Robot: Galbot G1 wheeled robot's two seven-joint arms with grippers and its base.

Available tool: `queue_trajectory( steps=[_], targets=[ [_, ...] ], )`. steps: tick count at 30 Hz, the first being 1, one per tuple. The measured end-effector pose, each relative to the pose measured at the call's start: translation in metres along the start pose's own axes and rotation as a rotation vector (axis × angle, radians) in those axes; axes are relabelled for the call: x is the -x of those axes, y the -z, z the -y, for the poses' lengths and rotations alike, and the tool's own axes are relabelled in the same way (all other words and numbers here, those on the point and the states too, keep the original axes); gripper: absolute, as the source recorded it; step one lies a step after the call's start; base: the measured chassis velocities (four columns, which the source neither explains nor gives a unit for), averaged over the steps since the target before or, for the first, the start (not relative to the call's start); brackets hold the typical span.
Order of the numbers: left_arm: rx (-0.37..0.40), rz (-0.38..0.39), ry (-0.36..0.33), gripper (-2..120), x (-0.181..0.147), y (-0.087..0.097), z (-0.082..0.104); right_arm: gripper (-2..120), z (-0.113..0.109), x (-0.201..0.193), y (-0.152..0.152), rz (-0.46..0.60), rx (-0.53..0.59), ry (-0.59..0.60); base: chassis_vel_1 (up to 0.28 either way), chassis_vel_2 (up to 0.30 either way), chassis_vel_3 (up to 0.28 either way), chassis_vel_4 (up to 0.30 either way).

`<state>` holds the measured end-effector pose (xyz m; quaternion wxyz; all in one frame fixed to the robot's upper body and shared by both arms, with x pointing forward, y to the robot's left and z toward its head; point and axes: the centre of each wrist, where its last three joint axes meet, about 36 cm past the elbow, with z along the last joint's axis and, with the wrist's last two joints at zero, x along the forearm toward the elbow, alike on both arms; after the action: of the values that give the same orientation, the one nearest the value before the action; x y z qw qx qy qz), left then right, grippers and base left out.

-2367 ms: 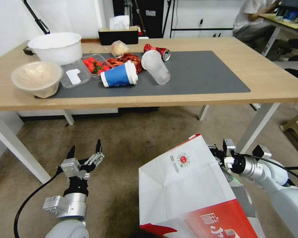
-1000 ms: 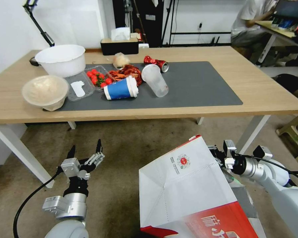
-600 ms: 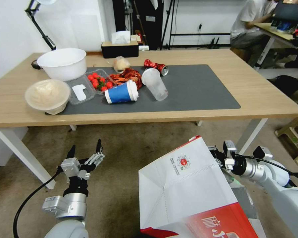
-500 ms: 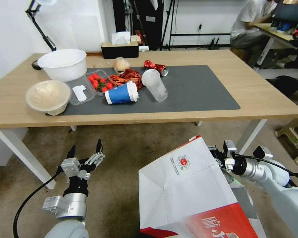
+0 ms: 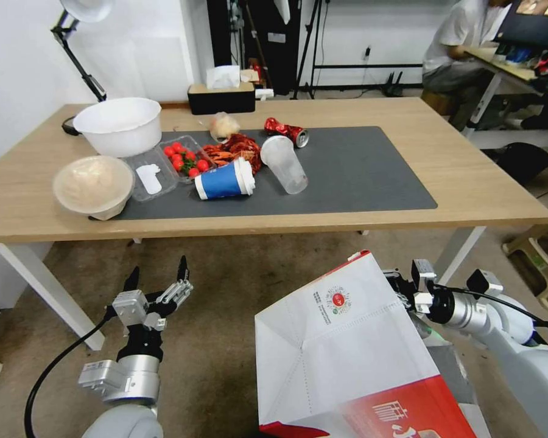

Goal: Pick up the food delivery bag from the floor and place it on the table.

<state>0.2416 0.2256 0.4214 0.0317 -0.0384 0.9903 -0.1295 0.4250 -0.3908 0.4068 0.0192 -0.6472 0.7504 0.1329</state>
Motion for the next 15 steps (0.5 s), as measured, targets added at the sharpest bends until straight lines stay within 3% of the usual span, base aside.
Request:
queue_trajectory(
  steps=[15],
  targets=[
    [-0.004, 0.004, -0.005, 100, -0.0013, 0.0023, 0.0022, 0, -0.0054, -0.001, 0.0002, -0.004, 0.005, 0.005, 0.0, 0.0, 0.0, 0.0]
  ],
)
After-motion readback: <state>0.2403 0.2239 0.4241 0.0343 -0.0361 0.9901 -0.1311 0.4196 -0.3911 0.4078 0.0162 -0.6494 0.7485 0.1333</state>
